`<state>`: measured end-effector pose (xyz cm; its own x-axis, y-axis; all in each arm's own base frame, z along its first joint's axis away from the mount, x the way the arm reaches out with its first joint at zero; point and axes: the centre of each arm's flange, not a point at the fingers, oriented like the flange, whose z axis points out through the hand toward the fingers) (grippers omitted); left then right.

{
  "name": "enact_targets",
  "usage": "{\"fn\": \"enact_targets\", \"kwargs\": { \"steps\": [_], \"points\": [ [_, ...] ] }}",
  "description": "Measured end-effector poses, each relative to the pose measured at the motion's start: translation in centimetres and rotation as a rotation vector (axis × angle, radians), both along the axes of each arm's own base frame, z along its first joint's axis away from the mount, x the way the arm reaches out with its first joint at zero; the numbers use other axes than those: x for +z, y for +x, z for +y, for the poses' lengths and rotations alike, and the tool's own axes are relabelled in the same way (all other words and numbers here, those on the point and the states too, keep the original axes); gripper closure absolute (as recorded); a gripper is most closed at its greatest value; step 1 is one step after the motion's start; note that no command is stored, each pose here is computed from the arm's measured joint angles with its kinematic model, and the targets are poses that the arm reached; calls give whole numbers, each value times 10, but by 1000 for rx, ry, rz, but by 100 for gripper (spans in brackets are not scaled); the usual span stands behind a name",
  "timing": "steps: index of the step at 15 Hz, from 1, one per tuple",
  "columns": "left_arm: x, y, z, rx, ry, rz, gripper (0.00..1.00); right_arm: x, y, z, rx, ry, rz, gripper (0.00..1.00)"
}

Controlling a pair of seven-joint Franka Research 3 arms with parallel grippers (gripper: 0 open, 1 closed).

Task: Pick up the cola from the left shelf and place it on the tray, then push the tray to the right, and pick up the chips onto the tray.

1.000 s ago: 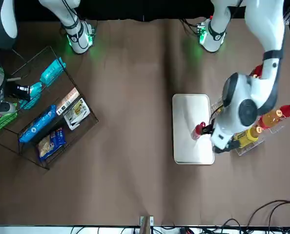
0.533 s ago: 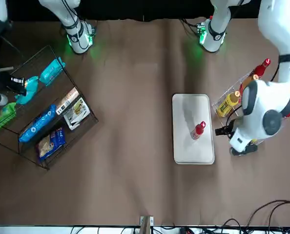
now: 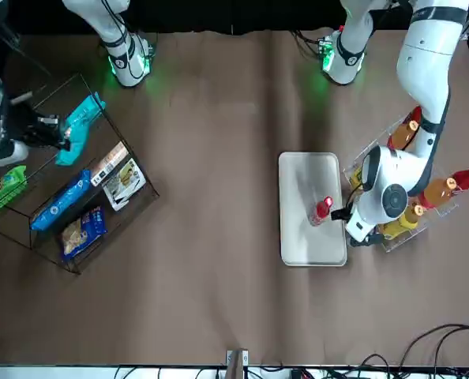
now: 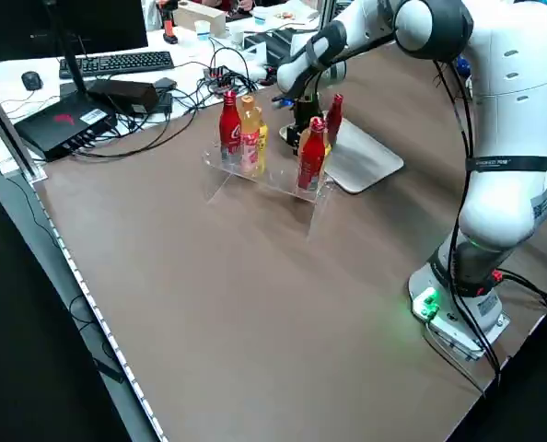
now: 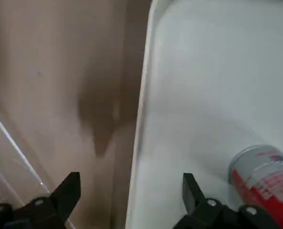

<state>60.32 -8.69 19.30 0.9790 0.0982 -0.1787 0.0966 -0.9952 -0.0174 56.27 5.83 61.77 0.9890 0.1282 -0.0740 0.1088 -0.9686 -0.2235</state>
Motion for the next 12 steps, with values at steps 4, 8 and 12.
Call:
{"fn": "enact_targets", "kwargs": {
  "steps": [4,8,12],
  "points": [
    [-15,-15,3,3,7,38,42,-8,-6,68,63,11,24,93],
    [-13,-15,1,8,9,35,67,-48,-2,118,118,-3,97,93],
    [-10,-15,-1,-2,7,32,93,-104,5,143,156,-22,195,93]
  ]
}}
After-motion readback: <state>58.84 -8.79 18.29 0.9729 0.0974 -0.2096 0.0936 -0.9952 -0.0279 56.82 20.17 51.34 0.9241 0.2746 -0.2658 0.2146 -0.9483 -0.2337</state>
